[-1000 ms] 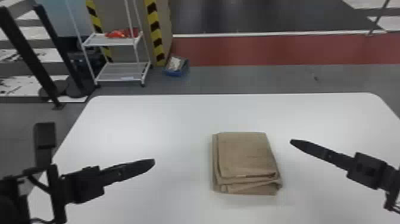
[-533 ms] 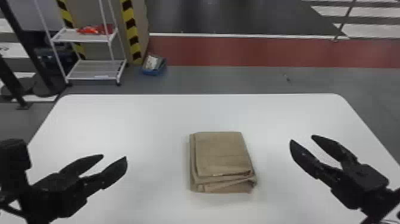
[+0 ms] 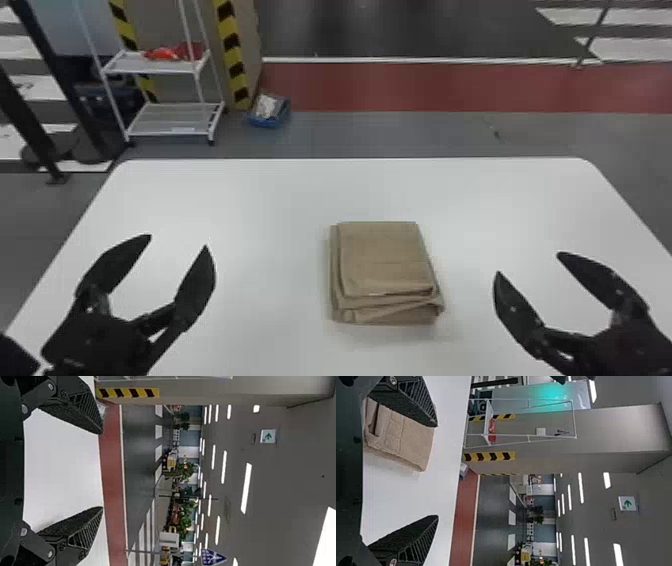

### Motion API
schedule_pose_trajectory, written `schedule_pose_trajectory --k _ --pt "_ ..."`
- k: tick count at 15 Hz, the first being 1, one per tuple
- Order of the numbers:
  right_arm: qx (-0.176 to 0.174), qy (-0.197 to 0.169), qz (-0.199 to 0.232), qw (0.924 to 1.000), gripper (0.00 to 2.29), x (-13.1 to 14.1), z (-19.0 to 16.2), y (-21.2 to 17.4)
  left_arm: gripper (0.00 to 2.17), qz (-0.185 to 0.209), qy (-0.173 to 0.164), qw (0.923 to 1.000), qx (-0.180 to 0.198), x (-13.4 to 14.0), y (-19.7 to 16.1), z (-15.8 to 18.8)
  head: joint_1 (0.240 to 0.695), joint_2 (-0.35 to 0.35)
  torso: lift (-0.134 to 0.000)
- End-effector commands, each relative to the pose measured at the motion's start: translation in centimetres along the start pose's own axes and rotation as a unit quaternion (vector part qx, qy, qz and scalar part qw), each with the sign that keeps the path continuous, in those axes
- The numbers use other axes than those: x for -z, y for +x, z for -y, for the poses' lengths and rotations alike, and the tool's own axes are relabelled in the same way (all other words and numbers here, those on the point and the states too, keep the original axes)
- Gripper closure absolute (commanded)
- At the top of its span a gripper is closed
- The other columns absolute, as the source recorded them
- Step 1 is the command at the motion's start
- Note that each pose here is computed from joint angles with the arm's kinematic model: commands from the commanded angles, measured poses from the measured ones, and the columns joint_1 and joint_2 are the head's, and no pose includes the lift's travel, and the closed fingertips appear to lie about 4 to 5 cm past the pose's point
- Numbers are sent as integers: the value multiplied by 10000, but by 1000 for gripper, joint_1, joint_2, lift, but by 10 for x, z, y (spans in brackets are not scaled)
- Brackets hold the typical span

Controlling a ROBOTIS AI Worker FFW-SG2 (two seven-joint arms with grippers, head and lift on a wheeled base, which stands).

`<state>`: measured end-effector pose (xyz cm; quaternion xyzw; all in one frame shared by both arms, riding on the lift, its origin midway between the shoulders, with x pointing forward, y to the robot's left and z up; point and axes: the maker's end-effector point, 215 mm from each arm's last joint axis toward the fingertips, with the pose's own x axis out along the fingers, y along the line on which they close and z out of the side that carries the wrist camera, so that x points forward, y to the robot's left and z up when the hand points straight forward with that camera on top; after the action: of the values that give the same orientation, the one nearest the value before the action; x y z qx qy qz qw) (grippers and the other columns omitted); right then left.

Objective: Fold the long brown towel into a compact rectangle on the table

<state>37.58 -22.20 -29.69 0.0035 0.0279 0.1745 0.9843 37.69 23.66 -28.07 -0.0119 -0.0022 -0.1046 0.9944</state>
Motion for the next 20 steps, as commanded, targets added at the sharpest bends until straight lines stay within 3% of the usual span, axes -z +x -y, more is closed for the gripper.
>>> schedule_pose_trajectory --k 1,5,10,20 --pt "93 -51 158 9998 63 -9 5 -6 151 160 104 9997 -133 0 -12 1 695 22 -125" --pt "379 55 220 9990 63 -13 27 -12 137 247 212 9994 -66 -4 -23 6 695 3 -125" --pt "558 236 119 9981 63 2 22 -6 137 193 265 9994 59 -4 -29 9 695 -27 -125" --pt "565 289 153 9979 70 8 13 -10 137 55 214 9996 178 8 -38 9 695 -6 -125"
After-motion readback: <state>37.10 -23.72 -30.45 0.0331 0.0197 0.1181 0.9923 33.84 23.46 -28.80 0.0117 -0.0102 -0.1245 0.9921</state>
